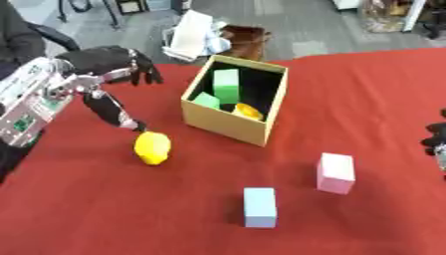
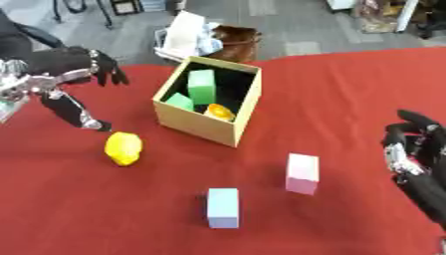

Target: Pick up objects on the table and place them in the box.

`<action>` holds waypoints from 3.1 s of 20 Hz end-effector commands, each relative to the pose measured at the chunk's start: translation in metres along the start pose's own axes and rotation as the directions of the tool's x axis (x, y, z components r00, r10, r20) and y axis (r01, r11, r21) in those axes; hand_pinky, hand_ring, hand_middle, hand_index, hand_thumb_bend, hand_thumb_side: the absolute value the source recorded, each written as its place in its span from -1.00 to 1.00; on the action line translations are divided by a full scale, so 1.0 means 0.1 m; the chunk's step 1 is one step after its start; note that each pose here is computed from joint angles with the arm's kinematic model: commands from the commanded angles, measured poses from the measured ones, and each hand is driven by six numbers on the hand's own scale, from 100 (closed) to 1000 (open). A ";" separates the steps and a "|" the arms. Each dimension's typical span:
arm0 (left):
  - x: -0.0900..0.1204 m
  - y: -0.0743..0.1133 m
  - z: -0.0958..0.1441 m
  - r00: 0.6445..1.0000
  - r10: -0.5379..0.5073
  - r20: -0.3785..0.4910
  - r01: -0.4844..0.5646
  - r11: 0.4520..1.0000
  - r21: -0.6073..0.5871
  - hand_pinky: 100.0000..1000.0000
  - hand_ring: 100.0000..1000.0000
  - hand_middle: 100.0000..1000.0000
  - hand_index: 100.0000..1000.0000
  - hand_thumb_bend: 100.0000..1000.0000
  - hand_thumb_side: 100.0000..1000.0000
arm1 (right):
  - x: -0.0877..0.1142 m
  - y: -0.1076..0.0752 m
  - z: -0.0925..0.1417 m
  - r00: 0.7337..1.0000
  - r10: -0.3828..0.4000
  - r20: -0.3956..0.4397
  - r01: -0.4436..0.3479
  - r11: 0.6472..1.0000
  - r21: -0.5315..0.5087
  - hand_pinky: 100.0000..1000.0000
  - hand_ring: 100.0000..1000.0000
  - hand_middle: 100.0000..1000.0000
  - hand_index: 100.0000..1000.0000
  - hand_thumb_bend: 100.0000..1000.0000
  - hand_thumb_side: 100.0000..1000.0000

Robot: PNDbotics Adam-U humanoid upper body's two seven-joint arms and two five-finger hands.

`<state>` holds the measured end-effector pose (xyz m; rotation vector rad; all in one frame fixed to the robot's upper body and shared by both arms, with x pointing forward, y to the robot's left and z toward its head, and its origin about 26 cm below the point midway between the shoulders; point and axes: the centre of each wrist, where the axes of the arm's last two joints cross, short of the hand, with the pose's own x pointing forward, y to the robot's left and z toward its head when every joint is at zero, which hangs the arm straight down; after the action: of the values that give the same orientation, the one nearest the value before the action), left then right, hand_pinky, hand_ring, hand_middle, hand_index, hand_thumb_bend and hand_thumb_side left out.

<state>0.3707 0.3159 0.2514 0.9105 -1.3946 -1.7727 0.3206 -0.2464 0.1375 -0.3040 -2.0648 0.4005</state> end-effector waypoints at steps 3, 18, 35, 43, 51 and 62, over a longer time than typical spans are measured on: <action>0.01 0.01 0.03 1.000 -0.006 -0.002 0.006 0.995 -0.095 0.22 0.06 0.18 0.53 0.19 -0.74 | 0.05 -0.05 -0.04 1.000 0.018 0.025 -0.018 1.000 -0.003 0.18 0.21 0.27 0.68 -1.00 0.00; -0.24 -0.53 -0.19 0.992 0.019 -0.121 -0.047 0.972 -0.229 0.12 -0.03 0.09 0.45 0.10 -0.94 | 0.04 -0.05 -0.03 1.000 0.014 0.020 -0.014 1.000 -0.004 0.18 0.21 0.27 0.68 -1.00 0.01; -0.02 0.54 -0.12 0.989 -0.036 -0.141 0.072 0.962 0.264 -0.14 -0.38 -0.36 0.04 -0.35 -1.00 | 0.02 -0.04 -0.01 1.000 0.012 0.010 -0.012 1.000 0.000 0.18 0.21 0.27 0.68 -1.00 0.03; 0.16 0.66 -0.68 0.986 0.021 -0.164 0.033 0.948 0.317 0.00 -0.24 -0.22 0.20 -0.15 -1.00 | 0.04 0.01 -0.03 1.000 -0.007 0.019 0.006 1.000 0.016 0.18 0.21 0.26 0.68 -1.00 0.02; 0.02 0.22 -1.06 0.960 0.112 -0.257 -0.034 0.956 0.291 0.22 0.06 0.15 0.54 0.07 -0.57 | 0.05 0.04 -0.04 1.000 -0.017 0.023 0.016 1.000 0.024 0.18 0.21 0.26 0.68 -1.00 0.02; -0.22 0.24 -0.56 0.946 0.268 -0.183 -0.138 0.843 0.521 0.25 -0.01 0.02 0.50 0.07 -0.48 | 0.08 -0.10 -0.12 0.997 0.058 0.049 -0.060 0.998 0.037 0.19 0.21 0.27 0.69 -1.00 -0.12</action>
<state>0.4425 0.2922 0.2375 1.1131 -1.6660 -1.1587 0.3260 -0.2450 0.1448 -0.3005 -2.0779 0.4488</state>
